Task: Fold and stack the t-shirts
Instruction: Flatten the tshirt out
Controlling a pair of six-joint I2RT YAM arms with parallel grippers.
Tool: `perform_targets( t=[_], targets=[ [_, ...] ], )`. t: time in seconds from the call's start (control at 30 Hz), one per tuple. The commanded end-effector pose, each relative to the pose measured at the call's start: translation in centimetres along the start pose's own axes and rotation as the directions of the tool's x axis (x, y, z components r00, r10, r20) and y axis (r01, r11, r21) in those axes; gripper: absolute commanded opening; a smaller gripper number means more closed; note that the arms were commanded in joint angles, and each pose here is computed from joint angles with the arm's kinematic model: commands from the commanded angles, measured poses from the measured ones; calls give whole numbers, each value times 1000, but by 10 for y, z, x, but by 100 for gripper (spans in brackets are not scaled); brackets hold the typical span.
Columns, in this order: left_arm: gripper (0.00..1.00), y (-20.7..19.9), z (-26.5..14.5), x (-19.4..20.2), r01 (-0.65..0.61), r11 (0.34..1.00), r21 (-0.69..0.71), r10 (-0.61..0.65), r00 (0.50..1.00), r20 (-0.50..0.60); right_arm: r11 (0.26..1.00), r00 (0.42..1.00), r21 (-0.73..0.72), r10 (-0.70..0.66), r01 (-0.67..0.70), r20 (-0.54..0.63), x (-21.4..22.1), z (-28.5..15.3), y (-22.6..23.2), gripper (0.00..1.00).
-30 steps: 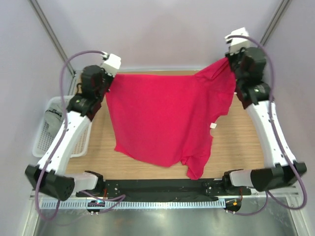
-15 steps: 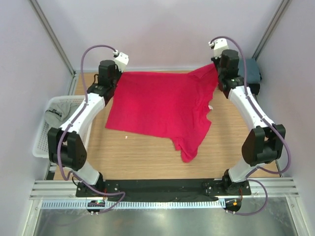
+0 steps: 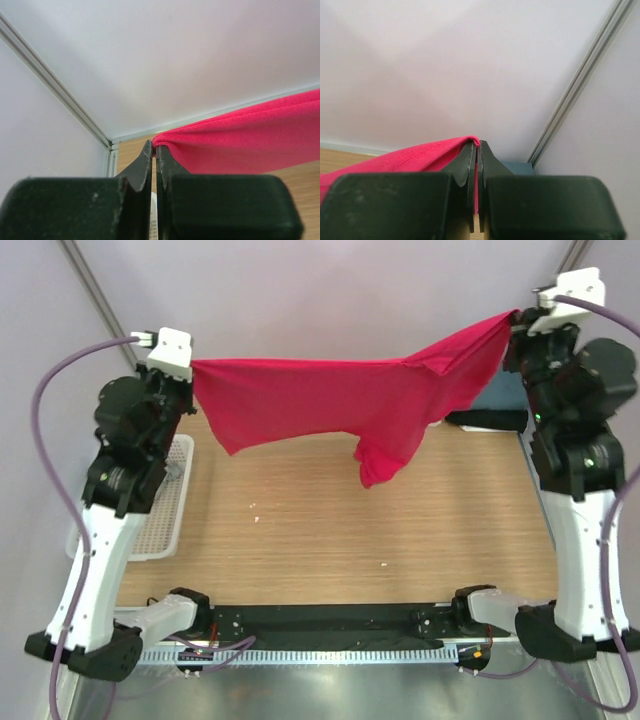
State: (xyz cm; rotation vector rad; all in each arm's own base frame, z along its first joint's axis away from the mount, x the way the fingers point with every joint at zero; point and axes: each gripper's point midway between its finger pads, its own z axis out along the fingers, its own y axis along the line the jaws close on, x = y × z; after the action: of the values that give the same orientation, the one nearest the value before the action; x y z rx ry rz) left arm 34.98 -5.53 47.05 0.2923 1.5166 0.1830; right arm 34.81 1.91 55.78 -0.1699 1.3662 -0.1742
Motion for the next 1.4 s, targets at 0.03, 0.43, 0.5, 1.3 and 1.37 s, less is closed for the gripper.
perform_targets(
  t=[0.03,0.43,0.5,1.3,1.37],
  targets=[
    [0,17,-60,-40,65,997,30,-67,995,74,998,993,-31,56,-53,100,-57,-65,-13,1],
    [0,56,-99,-108,63,997,-37,-54,976,209,998,927,59,12,-37,375,-169,-131,-56,1],
    [0,59,-90,-107,39,997,-64,-25,978,205,998,935,62,1,-24,355,-163,-115,-55,1],
    [0,-52,184,292,-356,934,34,332,827,-454,908,796,-274,-411,316,-445,367,117,67,1],
    [0,-54,202,309,-345,938,35,319,817,-480,913,779,-257,-406,318,-478,384,126,66,1]
  ],
)
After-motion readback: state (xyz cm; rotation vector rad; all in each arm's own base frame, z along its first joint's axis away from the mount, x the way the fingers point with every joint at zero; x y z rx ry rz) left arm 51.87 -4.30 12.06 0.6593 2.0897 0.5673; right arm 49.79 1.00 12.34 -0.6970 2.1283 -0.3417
